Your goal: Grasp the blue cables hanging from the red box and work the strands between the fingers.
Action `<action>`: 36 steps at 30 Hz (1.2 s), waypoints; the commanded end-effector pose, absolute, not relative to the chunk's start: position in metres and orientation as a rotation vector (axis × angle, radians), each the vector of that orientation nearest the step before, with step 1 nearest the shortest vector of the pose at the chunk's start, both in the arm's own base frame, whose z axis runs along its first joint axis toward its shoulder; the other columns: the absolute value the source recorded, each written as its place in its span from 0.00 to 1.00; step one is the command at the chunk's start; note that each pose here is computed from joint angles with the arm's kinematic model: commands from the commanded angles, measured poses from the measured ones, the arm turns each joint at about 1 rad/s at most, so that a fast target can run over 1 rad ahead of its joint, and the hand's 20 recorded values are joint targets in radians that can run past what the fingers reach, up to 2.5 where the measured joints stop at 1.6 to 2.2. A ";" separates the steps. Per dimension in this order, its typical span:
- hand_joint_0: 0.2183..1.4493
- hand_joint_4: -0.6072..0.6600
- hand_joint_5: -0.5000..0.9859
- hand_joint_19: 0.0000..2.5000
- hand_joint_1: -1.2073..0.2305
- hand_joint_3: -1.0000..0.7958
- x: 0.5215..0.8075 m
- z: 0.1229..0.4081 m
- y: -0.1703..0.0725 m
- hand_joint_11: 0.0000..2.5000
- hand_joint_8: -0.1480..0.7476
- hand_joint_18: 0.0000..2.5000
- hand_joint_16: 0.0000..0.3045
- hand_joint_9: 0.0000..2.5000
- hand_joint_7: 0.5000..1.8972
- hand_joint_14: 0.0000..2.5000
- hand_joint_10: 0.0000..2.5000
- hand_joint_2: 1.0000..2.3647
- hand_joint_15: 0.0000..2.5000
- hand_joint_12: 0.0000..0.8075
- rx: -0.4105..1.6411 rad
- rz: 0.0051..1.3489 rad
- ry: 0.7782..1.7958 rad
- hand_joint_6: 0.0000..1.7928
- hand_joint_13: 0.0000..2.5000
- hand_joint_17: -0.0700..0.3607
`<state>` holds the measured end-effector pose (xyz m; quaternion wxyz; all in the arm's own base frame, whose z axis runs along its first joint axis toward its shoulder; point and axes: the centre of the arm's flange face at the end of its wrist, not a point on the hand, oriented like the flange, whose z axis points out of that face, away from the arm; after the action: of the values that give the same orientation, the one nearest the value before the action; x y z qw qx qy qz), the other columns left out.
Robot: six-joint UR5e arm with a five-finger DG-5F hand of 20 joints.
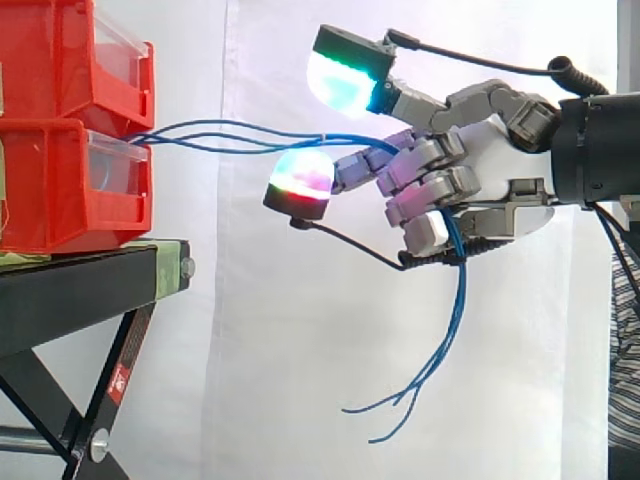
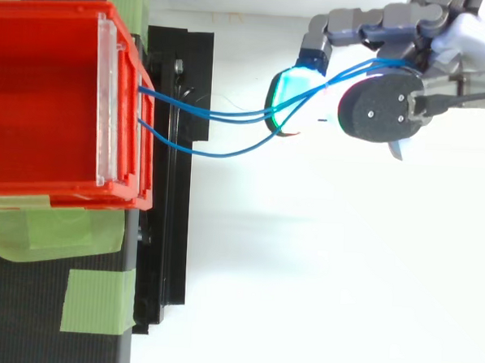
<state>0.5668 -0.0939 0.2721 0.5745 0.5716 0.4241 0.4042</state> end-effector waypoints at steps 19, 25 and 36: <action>0.50 0.69 0.56 0.23 0.40 0.10 0.571 0.281 -0.106 1.00 0.70 1.00 0.84 0.70 0.63 1.00 1.00 0.01 0.64 0.73 1.220 0.707 0.938 0.00 0.78 0.61; 0.51 0.68 0.56 0.23 0.40 0.12 0.572 0.281 -0.104 1.00 0.70 1.00 0.84 0.70 0.64 1.00 1.00 0.01 0.64 0.73 1.217 0.710 0.930 0.00 0.78 0.61; 0.49 0.69 0.52 0.23 0.36 0.08 0.573 0.281 -0.097 1.00 0.70 1.00 0.84 0.70 0.65 1.00 1.00 0.00 0.64 0.73 1.216 0.715 0.946 0.01 0.78 0.61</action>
<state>0.5725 -0.0998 0.2809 0.6620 0.5378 0.4159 0.3156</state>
